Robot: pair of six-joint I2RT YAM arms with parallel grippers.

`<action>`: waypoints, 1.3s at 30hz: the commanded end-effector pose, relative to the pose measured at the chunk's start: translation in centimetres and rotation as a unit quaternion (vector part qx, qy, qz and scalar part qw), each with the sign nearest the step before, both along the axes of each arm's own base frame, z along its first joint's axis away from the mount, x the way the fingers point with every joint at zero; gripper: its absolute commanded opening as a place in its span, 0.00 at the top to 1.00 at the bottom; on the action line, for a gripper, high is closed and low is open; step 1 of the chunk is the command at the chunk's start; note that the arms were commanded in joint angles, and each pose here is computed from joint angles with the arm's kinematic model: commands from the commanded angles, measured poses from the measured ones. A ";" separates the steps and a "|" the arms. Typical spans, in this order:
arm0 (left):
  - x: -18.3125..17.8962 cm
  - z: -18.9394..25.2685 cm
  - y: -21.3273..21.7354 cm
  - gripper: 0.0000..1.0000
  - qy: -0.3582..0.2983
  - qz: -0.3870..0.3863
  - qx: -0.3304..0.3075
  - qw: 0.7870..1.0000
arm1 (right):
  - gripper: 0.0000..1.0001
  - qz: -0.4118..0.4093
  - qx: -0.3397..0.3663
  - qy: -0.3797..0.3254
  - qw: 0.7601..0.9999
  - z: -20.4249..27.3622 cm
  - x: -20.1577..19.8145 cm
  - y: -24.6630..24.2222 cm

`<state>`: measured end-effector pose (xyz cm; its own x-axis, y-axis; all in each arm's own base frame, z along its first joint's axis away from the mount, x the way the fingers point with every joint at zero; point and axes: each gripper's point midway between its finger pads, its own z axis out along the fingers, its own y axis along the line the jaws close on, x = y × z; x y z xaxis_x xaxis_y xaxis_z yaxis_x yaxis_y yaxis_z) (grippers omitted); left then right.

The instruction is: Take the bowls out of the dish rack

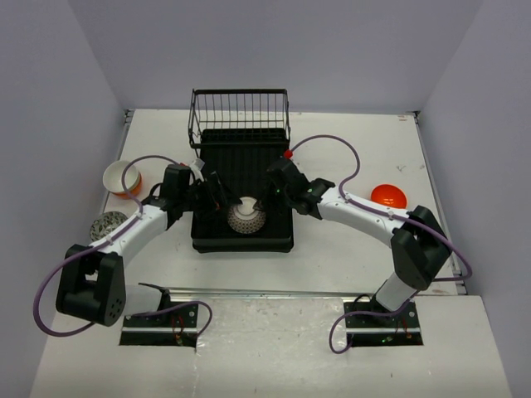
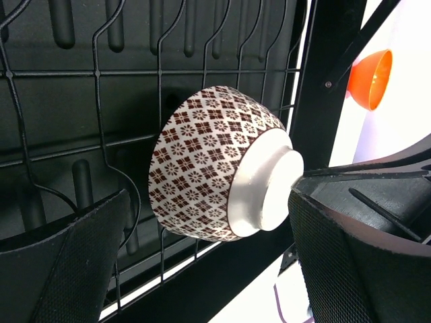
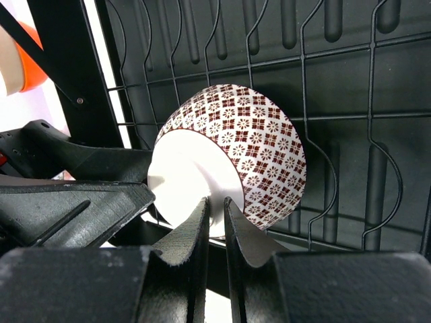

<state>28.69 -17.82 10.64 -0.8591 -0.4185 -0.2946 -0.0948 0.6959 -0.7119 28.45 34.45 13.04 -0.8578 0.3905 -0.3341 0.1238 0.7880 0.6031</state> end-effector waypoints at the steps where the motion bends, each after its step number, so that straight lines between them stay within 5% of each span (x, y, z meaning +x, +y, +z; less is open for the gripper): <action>1: -2.7 -4.9 2.8 0.00 0.099 0.029 0.072 0.992 | 0.86 -0.009 -0.044 0.020 0.999 -1.9 -0.8 -2.4; 14: -2.7 -5.5 2.0 0.00 0.109 0.019 0.069 0.991 | 0.79 0.022 -0.029 0.001 0.999 -0.9 -0.5 -1.7; 29: -3.0 -6.0 2.2 0.00 0.120 0.027 0.078 0.989 | 0.66 0.045 -0.017 -0.079 0.996 5.5 -0.1 -2.0; 39: -2.8 -5.1 1.2 0.00 0.109 0.010 0.055 0.992 | 0.65 0.033 -0.050 -0.041 0.997 2.4 -0.8 -3.1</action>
<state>28.95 -18.47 9.85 -0.8728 -0.3885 -0.2954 -0.0851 0.7171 -0.6917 27.71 32.21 15.90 -0.8540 0.2910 -0.4312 0.0005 0.8294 0.5587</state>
